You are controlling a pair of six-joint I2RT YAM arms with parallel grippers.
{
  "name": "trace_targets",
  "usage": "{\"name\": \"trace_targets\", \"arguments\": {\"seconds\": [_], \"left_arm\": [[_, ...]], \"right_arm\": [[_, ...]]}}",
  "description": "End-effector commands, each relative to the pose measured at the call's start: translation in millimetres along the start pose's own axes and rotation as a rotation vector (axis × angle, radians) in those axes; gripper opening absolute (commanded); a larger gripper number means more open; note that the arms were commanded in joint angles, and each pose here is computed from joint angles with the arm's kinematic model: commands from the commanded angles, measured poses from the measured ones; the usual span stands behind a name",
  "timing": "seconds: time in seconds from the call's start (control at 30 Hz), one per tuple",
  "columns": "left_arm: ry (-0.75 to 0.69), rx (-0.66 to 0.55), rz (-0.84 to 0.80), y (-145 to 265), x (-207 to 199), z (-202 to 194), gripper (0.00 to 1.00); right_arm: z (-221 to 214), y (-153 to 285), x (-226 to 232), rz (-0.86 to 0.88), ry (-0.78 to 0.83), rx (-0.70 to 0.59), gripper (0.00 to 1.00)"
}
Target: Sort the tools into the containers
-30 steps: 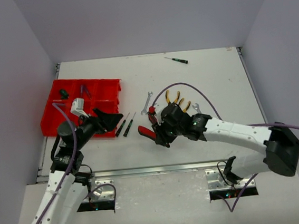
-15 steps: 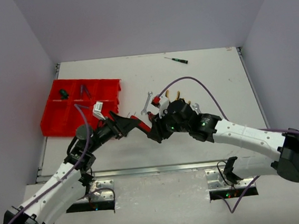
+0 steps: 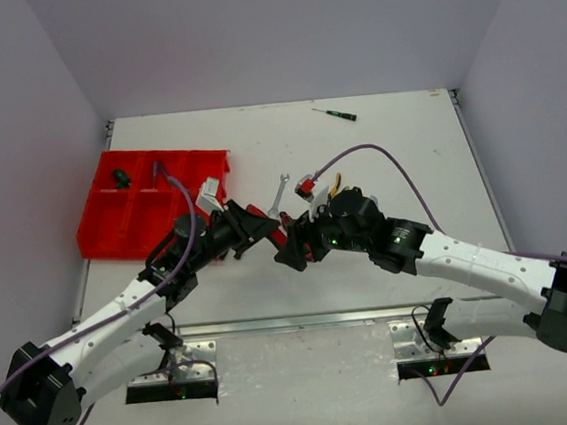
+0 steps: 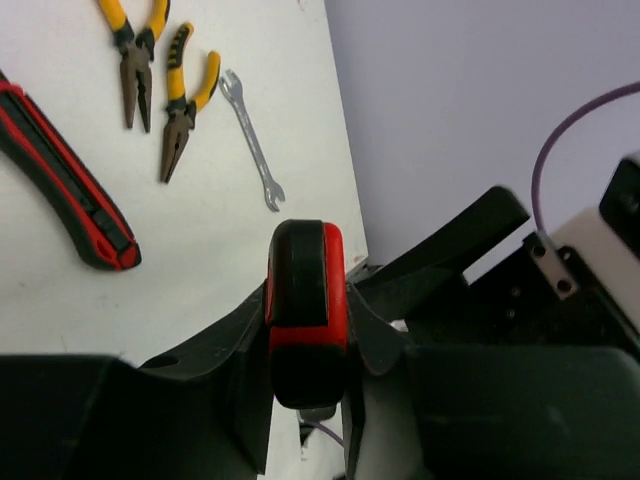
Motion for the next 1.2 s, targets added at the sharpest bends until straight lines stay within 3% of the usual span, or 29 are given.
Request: {"name": "trace_targets", "arguments": {"seconds": [0.0,0.13,0.2,0.27,0.37,0.4,0.5,0.7,0.9,0.97,1.1,1.17], "left_arm": [[-0.149,-0.258,0.161,-7.3,-31.0,38.7,0.0],[-0.278,-0.532,0.526,-10.1,-25.1,99.9,0.0],[-0.289,-0.582,0.633,-13.3,-11.4,127.6,0.0],[-0.287,-0.66,0.731,-16.9,-10.6,179.8,0.0],[-0.302,-0.712,0.883,-34.9,-4.0,235.9,0.0],[-0.298,-0.67,0.949,-44.3,15.0,236.4,0.0],[-0.347,-0.669,1.02,-67.3,18.1,284.4,0.0],[-0.427,-0.57,1.058,-102.0,41.5,303.3,0.0],[-0.418,-0.463,0.966,-120.3,52.0,283.1,0.03],[-0.422,-0.441,0.957,-125.3,55.7,278.2,0.1],[-0.41,-0.372,0.95,-131.8,68.0,272.1,0.44],[-0.409,-0.365,0.935,-130.0,64.6,270.8,0.5]], "right_arm": [[8.0,12.1,-1.1,-0.074,-0.013,-0.094,0.99],[-2.4,20.4,-16.5,-0.275,-0.027,-0.017,0.99],[-7.3,21.6,-18.8,-0.29,-0.027,-0.006,0.99],[-17.2,24.6,-20.4,-0.288,-0.024,0.01,0.99],[-26.8,28.6,-23.1,-0.299,-0.019,0.017,0.99],[-27.2,28.8,-23.2,-0.3,-0.019,0.018,0.99],[-41.7,36.8,-26.5,-0.303,-0.009,0.024,0.99],[-59.0,46.3,-32.7,-0.324,0.016,0.027,0.99],[-63.1,40.8,-36.0,-0.336,0.014,0.064,0.99],[-62.1,36.0,-35.7,-0.328,0.01,0.085,0.99],[-59.9,22.9,-38.5,-0.33,0.018,0.141,0.99],[-59.7,17.2,-41.2,-0.333,0.019,0.17,0.99]]}}
Point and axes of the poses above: each gripper's point midway between its finger pads, its own y axis back along the fingers, its own x axis along the line the jaws close on, z = x × y, the point moved 10 cm from there along y, back along the fingers, and after that the axes turned 10 degrees about y, right-handed, at the moved point
